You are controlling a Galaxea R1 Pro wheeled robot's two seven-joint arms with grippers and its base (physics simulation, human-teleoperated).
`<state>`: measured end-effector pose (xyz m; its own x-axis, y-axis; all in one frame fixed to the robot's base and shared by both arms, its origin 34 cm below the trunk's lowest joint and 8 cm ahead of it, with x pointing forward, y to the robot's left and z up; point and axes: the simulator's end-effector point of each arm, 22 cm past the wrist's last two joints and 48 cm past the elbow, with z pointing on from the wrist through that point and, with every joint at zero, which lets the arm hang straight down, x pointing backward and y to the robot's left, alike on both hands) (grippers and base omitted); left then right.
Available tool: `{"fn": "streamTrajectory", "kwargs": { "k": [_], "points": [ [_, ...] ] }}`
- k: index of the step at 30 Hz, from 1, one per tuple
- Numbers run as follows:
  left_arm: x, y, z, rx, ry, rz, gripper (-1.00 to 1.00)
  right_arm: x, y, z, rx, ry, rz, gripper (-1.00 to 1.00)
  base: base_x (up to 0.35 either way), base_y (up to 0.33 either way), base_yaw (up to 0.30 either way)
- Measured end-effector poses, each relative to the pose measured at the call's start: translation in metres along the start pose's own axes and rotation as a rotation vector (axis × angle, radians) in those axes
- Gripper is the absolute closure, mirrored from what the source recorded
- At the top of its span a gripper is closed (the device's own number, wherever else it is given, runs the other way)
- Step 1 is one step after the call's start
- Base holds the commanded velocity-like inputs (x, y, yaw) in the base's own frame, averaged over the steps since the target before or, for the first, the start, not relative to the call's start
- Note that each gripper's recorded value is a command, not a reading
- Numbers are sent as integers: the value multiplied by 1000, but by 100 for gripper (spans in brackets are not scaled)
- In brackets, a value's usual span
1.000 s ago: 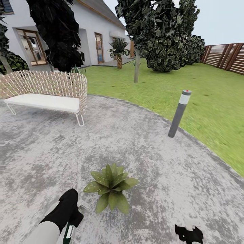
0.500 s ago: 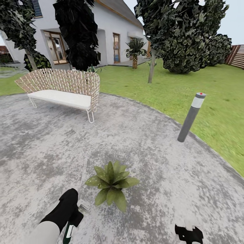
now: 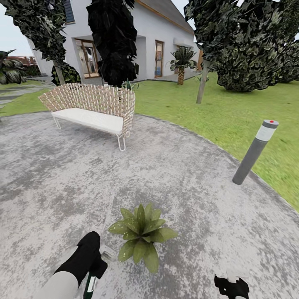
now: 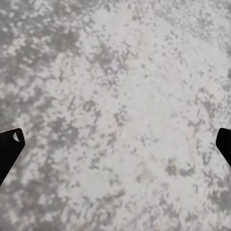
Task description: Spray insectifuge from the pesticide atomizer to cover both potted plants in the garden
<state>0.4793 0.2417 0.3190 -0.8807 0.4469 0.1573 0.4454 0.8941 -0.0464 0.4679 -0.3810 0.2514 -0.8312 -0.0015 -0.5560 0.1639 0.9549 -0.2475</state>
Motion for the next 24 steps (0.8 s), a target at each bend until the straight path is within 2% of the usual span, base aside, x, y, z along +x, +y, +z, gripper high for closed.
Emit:
{"fn": "streamTrajectory", "kwargs": {
  "k": [4, 6, 8, 10, 14, 19, 24],
  "points": [
    [2, 5, 1, -1, -4, 5, 100, 0, 0, 0, 0, 0, 0, -100, 1, 0, 2],
    [0, 9, 2, -4, -26, 28, 100, 0, 0, 0, 0, 0, 0, -100, 0, 0, 0],
    [-7, 13, 3, -6, -67, 73, 100, 0, 0, 0, -1, 0, 0, -100, 0, 0, 113],
    [-8, 14, 3, -4, -77, 84, 100, 0, 1, 0, -1, 0, 1, -100, 0, 0, 231],
    [-9, 11, 3, 4, -79, 92, 100, 0, 0, 0, 0, 0, 0, -100, 0, 0, 133],
    [-9, -3, 3, 57, -74, 106, 100, 0, -1, 0, 1, 0, 0, -100, 0, 0, 12],
    [-9, -9, 2, 72, -66, 114, 100, 0, 0, 0, 0, 0, 0, -100, 0, 0, 0]
  ]
}}
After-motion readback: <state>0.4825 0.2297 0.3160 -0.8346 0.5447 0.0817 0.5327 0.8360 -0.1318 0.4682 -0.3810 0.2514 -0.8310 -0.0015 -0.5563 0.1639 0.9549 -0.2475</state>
